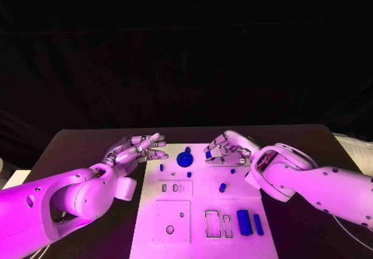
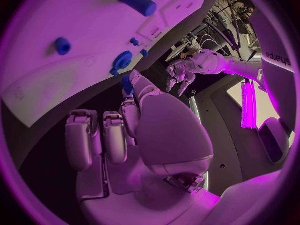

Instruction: Assemble the parts on the task board

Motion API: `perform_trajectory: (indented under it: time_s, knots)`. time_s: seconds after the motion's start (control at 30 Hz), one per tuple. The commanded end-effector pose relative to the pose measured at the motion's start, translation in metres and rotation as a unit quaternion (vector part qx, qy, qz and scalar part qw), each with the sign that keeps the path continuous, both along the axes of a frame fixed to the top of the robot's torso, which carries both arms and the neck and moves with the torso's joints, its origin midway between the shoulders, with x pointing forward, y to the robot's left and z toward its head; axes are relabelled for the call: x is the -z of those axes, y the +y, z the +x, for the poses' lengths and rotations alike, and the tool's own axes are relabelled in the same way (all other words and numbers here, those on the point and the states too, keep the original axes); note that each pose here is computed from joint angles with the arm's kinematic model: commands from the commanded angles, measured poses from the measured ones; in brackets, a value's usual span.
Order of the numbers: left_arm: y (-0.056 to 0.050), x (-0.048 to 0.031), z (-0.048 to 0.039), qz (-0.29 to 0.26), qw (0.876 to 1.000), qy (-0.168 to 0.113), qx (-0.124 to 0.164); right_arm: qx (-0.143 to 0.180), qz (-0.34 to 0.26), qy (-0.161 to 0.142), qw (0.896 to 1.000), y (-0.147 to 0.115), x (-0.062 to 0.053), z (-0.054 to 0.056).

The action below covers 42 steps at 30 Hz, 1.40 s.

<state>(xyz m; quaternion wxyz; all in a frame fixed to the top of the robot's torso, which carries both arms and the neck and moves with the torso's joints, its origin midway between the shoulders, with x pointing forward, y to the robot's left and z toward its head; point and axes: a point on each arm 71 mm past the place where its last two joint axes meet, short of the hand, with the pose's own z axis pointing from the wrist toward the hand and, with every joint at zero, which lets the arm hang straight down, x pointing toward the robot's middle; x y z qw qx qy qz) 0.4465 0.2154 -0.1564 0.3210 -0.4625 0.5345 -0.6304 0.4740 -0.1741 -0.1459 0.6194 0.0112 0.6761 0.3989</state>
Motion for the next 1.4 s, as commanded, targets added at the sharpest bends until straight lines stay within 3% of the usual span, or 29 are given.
perform_trajectory:
  time_s: [0.03,0.23,0.63,0.97,1.4]
  knots:
    - [0.0,-0.0008,0.002,-0.007,1.0,-0.007,0.007,0.0,-0.022,-0.004,1.0,0.021,0.005,-0.003]
    - [0.003,0.0005,0.0056,-0.007,1.0,-0.007,0.001,-0.03,-0.049,0.002,0.998,0.054,0.02,-0.012]
    - [0.004,0.001,0.0068,-0.008,1.0,-0.005,-0.002,-0.063,-0.086,0.015,0.994,0.086,0.047,-0.025]
    - [0.003,0.0008,0.0063,-0.009,1.0,-0.005,0.0,-0.072,-0.116,0.029,0.99,0.092,0.06,-0.031]
    - [0.002,0.0005,0.0056,-0.01,1.0,-0.005,0.003,-0.062,-0.137,0.031,0.988,0.089,0.065,-0.029]
